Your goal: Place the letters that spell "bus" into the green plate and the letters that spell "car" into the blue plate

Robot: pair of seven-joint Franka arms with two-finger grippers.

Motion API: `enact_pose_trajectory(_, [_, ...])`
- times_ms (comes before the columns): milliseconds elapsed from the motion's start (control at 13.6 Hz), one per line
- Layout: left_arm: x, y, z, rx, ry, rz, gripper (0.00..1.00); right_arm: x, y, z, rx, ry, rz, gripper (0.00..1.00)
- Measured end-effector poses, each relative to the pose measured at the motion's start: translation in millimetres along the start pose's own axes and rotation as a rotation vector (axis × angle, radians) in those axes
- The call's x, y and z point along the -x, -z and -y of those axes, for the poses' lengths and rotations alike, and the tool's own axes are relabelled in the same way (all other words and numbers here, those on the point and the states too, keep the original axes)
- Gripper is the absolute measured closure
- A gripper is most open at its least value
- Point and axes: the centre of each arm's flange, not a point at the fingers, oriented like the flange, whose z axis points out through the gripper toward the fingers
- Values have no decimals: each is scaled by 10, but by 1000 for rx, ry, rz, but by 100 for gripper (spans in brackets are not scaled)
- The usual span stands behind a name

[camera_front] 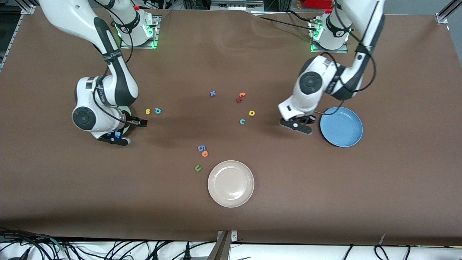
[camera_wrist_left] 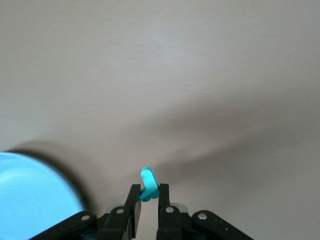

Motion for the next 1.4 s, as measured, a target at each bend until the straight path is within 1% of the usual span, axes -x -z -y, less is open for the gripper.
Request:
enact_pose_trajectory(294, [191,79,917,8,-75,-1,82,96,-317,-51,11,-13,20,4])
enact_pose_trajectory(515, [478,-106,1547,44,-83,34,82,155,-452,-54,15,-15,24,4])
enact_pose_trajectory(662, [649,-266,1724,60,-68,50,82,181,-520,-49,13,-26,17,4])
enact_pose_trajectory(882, [797,-451,1688,67,-66,48,82,214,-559,-12,13,-23,16,4])
enact_pose_trajectory(956, [813,-474,1665,69,-68,50,79,216,-573,-10,11,-23,10,4])
enact_pose_trajectory(1029, [814,-475,1656,74,-64,49,78,219,-596,-15,9,-24,2,4])
enact_pose_trajectory(1176, [804,-445,1655,96,-46,37,62,233,-663,-37,5,-26,-13,5])
enact_pose_trajectory(1250, [775,-396,1639,116,-45,19,52,242,-691,-43,5,-27,-16,7])
enact_pose_trajectory(1324, [720,-326,1588,137,-51,-3,43,253,-708,-36,5,-25,-18,8])
enact_pose_trajectory(1397, [660,-260,1533,147,-53,-21,32,263,-715,-18,4,-22,-18,12])
